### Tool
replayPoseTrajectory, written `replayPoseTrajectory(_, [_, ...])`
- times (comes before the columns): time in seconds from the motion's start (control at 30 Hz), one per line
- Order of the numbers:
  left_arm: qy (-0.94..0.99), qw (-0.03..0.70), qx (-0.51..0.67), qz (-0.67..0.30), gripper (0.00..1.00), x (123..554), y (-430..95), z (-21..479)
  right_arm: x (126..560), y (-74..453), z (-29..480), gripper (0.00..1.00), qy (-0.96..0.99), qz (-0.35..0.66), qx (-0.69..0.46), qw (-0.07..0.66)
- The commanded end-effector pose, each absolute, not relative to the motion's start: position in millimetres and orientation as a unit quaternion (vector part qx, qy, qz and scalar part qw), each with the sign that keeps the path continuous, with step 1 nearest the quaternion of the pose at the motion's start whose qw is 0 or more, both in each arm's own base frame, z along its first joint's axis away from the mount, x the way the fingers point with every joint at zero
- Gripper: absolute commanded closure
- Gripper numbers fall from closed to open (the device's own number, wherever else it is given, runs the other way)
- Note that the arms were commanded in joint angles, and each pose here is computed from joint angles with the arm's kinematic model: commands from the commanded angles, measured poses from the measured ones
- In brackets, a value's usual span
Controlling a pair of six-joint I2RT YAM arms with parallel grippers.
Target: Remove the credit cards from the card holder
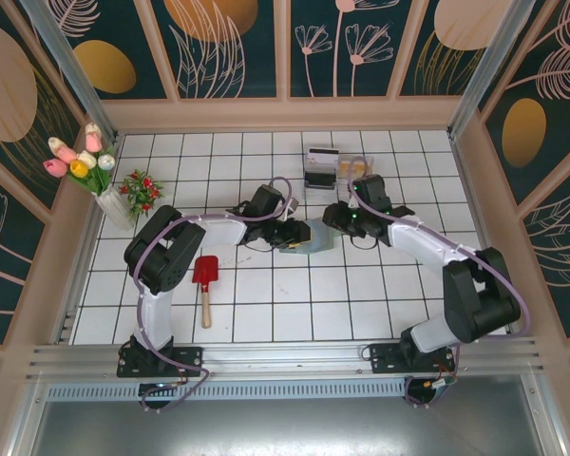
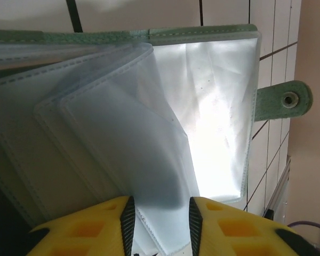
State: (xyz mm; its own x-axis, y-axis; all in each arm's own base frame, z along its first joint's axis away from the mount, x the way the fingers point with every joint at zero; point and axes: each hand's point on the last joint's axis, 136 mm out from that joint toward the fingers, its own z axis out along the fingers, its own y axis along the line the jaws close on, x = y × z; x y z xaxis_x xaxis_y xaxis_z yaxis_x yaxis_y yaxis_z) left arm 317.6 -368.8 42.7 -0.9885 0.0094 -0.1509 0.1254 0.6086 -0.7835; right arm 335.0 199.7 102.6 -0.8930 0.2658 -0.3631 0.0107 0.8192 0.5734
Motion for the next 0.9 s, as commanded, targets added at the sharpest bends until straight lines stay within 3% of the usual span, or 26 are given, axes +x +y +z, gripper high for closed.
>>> replayPoseTrajectory(0.0, [0.902,0.06,0.036,-0.426,0.68,315,-367,31,338,208,92,0.66,0.933,0.29,0.063,0.203])
replayPoseTrajectory(0.13, [0.903,0.06,0.034,-0.424,0.73,315,-366,30,336,215,76,0.75,0.942,0.281,0.056,0.177])
replayPoseTrajectory(0.37, [0.9,0.073,0.041,-0.429,0.75,318,-367,40,337,207,52,0.75,0.957,0.232,0.066,0.161])
replayPoseTrajectory(0.63, [0.889,0.113,0.065,-0.438,0.71,325,-369,67,334,198,28,0.75,0.969,0.191,0.075,0.139])
replayPoseTrajectory(0.87, [0.908,0.154,0.036,-0.388,0.65,335,-349,75,333,187,17,0.75,0.975,0.156,0.086,0.135])
